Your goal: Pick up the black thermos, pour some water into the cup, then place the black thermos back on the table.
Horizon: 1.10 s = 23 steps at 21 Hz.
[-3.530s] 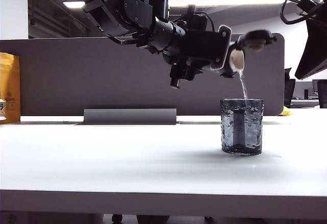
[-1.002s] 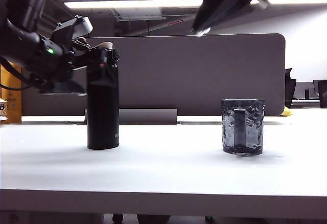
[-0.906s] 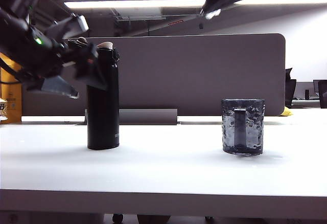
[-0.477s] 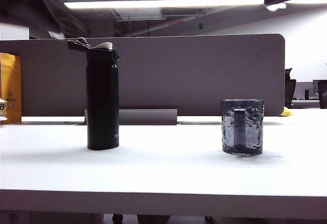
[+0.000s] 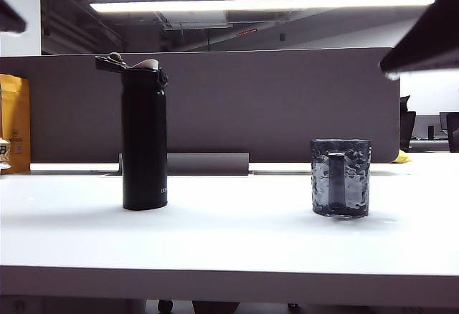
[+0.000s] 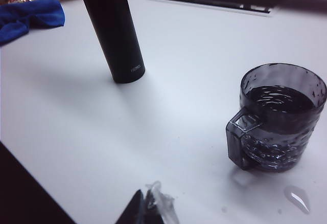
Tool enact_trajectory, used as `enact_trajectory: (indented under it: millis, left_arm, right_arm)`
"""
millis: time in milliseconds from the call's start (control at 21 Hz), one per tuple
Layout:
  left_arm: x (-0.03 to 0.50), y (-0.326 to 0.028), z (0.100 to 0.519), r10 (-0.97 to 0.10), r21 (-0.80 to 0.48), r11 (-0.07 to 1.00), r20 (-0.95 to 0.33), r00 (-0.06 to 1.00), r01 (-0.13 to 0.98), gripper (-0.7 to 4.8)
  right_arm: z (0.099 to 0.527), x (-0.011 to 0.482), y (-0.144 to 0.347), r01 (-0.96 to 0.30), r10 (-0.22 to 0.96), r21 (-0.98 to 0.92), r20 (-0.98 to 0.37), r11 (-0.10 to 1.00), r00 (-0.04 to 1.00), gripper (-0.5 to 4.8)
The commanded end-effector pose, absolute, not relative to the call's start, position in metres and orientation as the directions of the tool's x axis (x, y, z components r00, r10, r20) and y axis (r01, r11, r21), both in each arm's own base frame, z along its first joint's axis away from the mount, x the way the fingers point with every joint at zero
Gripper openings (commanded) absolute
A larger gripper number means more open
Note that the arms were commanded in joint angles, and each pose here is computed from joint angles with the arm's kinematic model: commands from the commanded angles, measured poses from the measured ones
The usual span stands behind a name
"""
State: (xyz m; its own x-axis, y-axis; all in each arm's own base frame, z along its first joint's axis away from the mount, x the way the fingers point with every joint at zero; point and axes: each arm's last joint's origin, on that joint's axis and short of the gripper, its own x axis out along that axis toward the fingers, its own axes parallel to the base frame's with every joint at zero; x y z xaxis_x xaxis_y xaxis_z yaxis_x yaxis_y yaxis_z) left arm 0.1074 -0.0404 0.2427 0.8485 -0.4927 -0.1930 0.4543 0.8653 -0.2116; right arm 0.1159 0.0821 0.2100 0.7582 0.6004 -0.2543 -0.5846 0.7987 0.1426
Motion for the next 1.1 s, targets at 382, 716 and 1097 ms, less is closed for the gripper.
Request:
enact_trajectory:
  millis: [382,716,1097]
  left_arm:
    - [0.085,-0.029,0.187,-0.376,-0.249,0.904,-0.078,0.923,0.347,-0.05]
    - [0.089,-0.031,0.16,-0.375,-0.293,0.9,-0.136,0.917,0.324,-0.05]
    - [0.091,-0.031,0.15,-0.369,-0.282,0.906,-0.164,0.915,0.315,-0.05]
  right_arm:
    - [0.163,0.11,0.08,-0.594,0.629,0.206,-0.263,0.777,0.731,-0.01]
    - [0.141,0.104,0.077,-0.622,0.669,0.245,-0.268,0.743,0.693,-0.01]
    - [0.132,0.101,0.076,-0.605,0.654,0.25,-0.343,0.755,0.674,0.0]
